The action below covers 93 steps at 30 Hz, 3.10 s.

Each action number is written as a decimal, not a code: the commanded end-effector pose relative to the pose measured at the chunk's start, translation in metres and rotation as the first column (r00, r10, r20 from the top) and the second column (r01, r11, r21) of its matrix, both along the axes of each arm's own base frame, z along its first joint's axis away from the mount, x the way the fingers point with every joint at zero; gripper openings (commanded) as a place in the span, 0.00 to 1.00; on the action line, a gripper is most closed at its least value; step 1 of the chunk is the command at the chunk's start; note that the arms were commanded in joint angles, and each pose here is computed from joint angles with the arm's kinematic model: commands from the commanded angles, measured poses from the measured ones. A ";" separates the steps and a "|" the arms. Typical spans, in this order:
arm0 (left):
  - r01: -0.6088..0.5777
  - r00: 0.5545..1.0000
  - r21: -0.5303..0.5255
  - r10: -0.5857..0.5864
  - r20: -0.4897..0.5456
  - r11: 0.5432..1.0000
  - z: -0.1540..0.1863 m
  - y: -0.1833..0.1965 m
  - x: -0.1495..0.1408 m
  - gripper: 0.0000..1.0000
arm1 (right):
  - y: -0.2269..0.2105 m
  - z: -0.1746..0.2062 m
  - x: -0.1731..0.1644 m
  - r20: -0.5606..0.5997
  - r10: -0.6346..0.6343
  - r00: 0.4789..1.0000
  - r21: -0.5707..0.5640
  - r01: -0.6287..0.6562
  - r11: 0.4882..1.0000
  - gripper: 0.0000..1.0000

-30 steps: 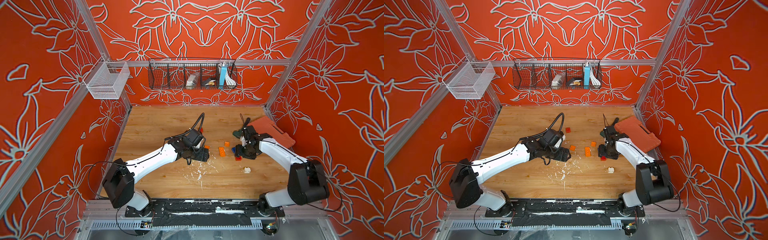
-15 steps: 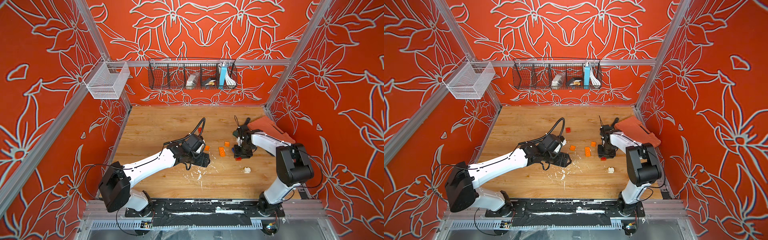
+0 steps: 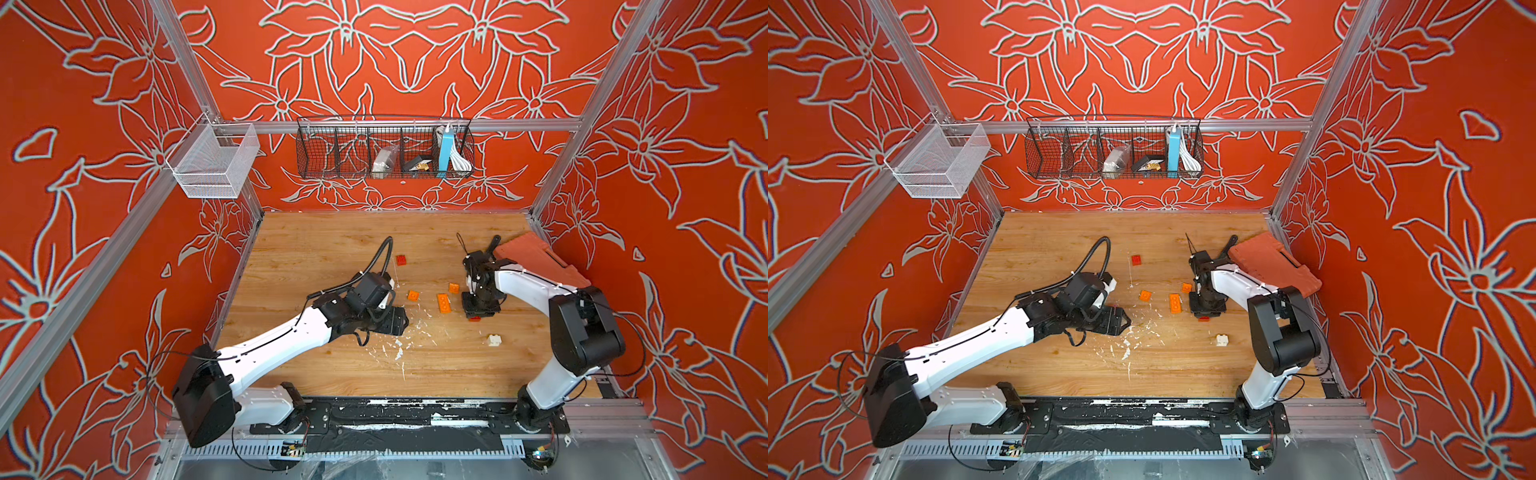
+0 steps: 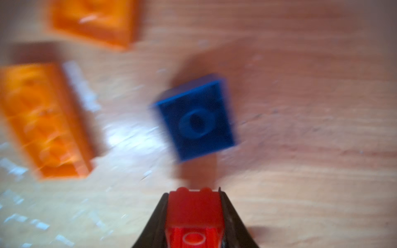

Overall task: Assemble the letter r with lego
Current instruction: Pick up the lego brick from the center of the board, then place the lego brick at the center of the board, then pick up the lego brick from the center of the board.

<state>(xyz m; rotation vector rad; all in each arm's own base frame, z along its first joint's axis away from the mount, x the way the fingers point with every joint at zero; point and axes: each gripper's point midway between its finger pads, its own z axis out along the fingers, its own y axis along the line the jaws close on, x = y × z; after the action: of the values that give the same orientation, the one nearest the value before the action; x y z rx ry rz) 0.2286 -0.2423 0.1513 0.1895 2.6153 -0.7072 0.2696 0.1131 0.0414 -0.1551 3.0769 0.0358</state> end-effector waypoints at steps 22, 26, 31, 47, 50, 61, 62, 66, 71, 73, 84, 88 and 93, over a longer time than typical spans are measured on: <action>-0.367 0.928 -0.068 0.359 -0.099 0.928 -0.018 0.119 -0.024 0.83 | 0.163 -0.020 -0.073 -0.014 0.160 0.987 0.043 -0.159 0.986 0.39; -0.362 0.930 -0.071 0.355 -0.098 0.929 -0.017 0.118 -0.025 0.83 | 0.171 -0.017 -0.077 -0.020 0.161 0.987 0.080 -0.158 0.984 0.52; -0.347 0.935 -0.080 0.338 -0.107 0.935 -0.018 0.114 -0.023 0.84 | 0.189 -0.006 -0.088 -0.027 0.182 0.983 0.201 -0.173 0.964 0.57; -0.201 0.971 0.059 0.207 -0.117 0.978 -0.036 0.047 -0.024 0.84 | 0.109 0.050 -0.051 0.164 -0.105 0.981 0.539 0.000 0.842 0.58; -0.198 0.966 0.112 0.213 -0.145 0.974 -0.048 0.024 -0.026 0.83 | 0.072 0.050 -0.047 0.155 -0.195 0.968 0.519 0.088 0.850 0.58; -0.238 0.943 0.266 0.288 -0.165 0.934 -0.062 -0.027 -0.011 0.80 | 0.020 0.052 -0.053 0.123 -0.332 0.935 0.499 0.231 0.835 0.58; -0.235 0.943 0.279 0.288 -0.168 0.931 -0.064 -0.029 -0.011 0.79 | 0.019 0.054 -0.054 0.126 -0.329 0.936 0.496 0.228 0.838 0.58; -0.210 0.940 0.363 0.290 -0.181 0.908 -0.074 -0.035 -0.011 0.77 | 0.014 0.060 -0.057 0.150 -0.316 0.937 0.477 0.212 0.853 0.58; -0.194 0.931 0.420 0.302 -0.207 0.887 -0.090 -0.041 -0.013 0.72 | 0.008 0.065 -0.061 0.175 -0.307 0.935 0.461 0.198 0.865 0.57; -0.189 0.928 0.426 0.303 -0.218 0.885 -0.095 -0.044 -0.014 0.70 | 0.007 0.066 -0.062 0.181 -0.305 0.935 0.455 0.195 0.869 0.57; -0.154 0.929 0.467 0.289 -0.233 0.871 -0.111 -0.056 -0.009 0.59 | 0.005 0.068 -0.065 0.194 -0.290 0.937 0.449 0.178 0.875 0.56; -0.142 0.927 0.481 0.287 -0.242 0.865 -0.114 -0.057 -0.011 0.55 | 0.004 0.068 -0.065 0.196 -0.290 0.937 0.443 0.179 0.878 0.55; -0.137 0.924 0.488 0.289 -0.251 0.862 -0.118 -0.057 -0.014 0.52 | 0.004 0.067 -0.066 0.194 -0.292 0.937 0.446 0.181 0.876 0.55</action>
<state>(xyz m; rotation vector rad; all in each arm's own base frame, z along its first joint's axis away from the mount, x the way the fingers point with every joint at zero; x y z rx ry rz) 0.2210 -0.3029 0.0380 -0.1035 2.9957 -0.0788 0.2000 0.1226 0.1007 0.2261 2.7469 0.6531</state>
